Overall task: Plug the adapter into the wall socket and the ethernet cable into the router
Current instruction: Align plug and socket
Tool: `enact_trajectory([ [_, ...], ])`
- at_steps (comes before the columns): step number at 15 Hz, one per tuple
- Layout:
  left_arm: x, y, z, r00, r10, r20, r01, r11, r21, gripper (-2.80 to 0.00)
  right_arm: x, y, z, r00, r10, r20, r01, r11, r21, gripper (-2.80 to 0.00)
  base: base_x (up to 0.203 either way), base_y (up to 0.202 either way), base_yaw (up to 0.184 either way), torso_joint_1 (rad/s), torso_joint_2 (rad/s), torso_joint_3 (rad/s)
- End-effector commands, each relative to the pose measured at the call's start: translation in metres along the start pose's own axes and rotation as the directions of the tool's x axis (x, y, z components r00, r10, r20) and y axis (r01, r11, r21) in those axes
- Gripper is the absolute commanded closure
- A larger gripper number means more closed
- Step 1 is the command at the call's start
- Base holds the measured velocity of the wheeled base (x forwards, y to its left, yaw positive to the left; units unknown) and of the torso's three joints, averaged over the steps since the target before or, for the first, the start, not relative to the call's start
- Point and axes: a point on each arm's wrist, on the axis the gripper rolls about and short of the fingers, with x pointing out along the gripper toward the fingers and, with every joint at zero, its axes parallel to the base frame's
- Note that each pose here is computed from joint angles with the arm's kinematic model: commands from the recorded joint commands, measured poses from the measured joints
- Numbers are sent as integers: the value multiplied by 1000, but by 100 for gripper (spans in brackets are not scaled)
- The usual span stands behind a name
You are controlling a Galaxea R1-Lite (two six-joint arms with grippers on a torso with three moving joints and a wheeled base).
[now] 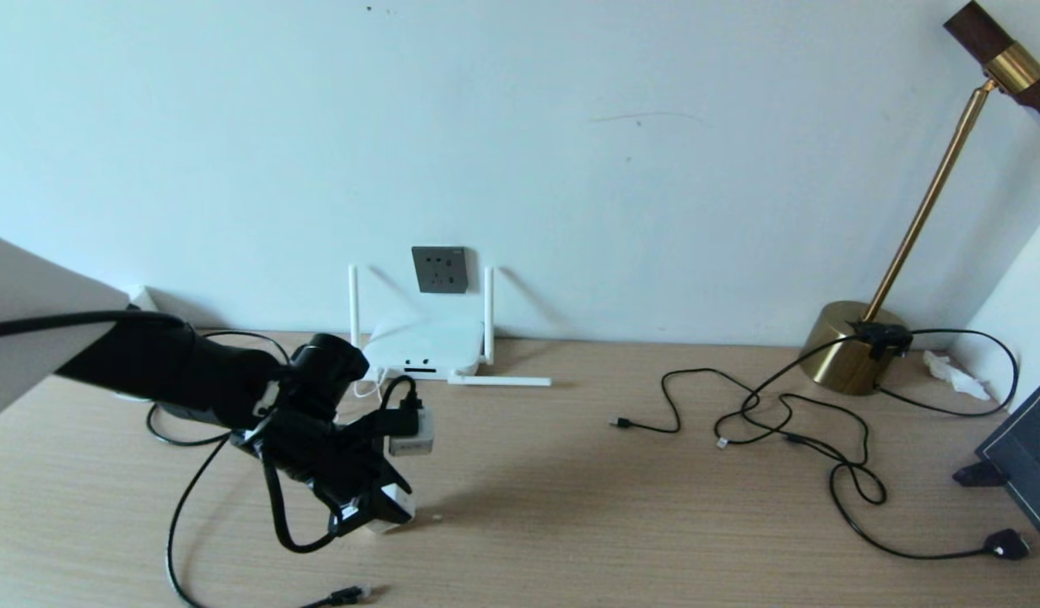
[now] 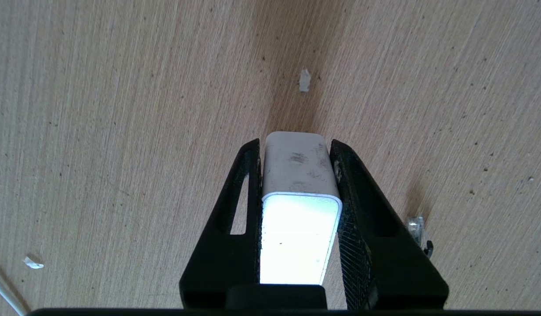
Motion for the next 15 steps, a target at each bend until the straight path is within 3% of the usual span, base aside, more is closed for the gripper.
enact_trajectory([
  [1,2,1,0,1000,-8,0,8,1000,3,0,0,0,0,1000,1,1,-1,1000,-1,0,0,0,0,0,0,0],
  [4,2,0,0,1000,-19,-6,19,1000,-1,0,0,0,0,1000,0,-1,0,1000,0,0,0,0,0,0,0,0],
  [5,2,-1,1,1000,-19,-5,19,1000,2,-154,0,0,0,1000,1,-1,-1,1000,0,0,0,0,0,0,0,0],
  [6,2,-1,1,1000,-20,-3,20,1000,6,-280,0,0,0,1000,1,1,-1,1000,1,0,0,0,0,0,0,0],
  [15,-2,-14,-4,999,-42,-10,42,998,44,-280,0,0,0,1000,0,1,0,1000,0,0,0,0,0,0,0,0],
])
